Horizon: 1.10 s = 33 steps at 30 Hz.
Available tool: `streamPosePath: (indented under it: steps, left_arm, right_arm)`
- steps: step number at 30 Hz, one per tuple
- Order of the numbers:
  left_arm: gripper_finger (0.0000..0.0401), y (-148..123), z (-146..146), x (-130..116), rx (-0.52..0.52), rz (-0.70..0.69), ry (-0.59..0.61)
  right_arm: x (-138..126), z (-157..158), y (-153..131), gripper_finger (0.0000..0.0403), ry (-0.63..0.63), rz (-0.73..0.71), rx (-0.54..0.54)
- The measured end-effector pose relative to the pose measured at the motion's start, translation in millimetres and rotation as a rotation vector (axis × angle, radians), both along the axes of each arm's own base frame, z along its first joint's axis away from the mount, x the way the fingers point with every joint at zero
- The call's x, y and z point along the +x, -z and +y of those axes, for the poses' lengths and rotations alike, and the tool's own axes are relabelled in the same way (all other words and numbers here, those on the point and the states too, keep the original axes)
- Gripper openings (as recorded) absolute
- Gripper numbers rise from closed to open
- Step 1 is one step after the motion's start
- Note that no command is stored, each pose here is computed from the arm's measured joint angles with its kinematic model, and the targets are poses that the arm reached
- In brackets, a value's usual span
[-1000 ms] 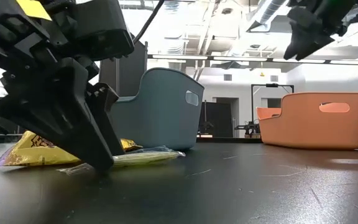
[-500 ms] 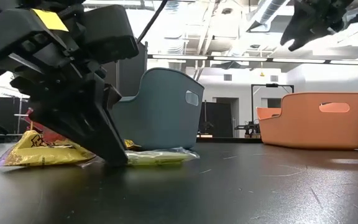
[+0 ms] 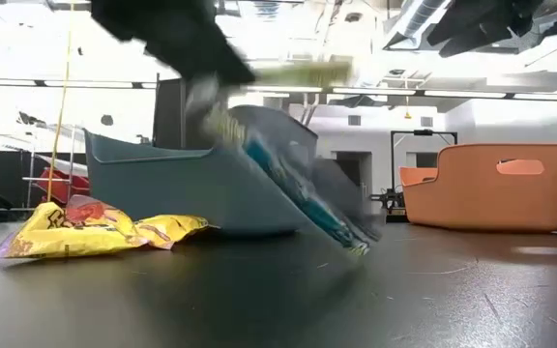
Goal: Sort candy
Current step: Put the transparent candy into the blue bin
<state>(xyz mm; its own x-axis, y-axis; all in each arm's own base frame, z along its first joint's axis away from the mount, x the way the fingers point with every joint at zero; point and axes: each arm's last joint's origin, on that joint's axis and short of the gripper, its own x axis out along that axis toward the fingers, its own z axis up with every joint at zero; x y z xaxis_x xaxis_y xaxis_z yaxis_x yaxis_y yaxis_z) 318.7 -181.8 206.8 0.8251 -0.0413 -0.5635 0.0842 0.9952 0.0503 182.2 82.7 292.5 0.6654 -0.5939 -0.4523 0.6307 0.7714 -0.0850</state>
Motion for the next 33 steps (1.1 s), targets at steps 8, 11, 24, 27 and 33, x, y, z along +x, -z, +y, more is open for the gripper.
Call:
streamPosePath:
  steps: [8, 11, 24, 27, 33]
  left_arm:
    - [0.0009, -59, 16, -18, 0.037, -0.185, -0.068]
    - [0.0009, -72, 23, -24, 0.074, -0.220, -0.114]
    - [0.0046, -73, 79, -45, 0.250, -0.130, -0.640]
    - [0.0096, -70, 85, -45, 0.261, -0.104, -0.663]
    - [0.0213, -67, 87, -48, 0.250, -0.076, -0.680]
  right_arm:
    - [21, 17, 25, 0.0291, -0.020, 0.098, -0.062]
    - [26, 18, 32, 0.0291, -0.017, 0.131, -0.086]
    - [37, 24, 24, 0.0291, -0.090, 0.058, -0.044]
    - [49, 34, 25, 0.0291, -0.211, 0.060, -0.012]
    - [81, 58, 38, 0.0291, -0.437, 0.032, 0.022]
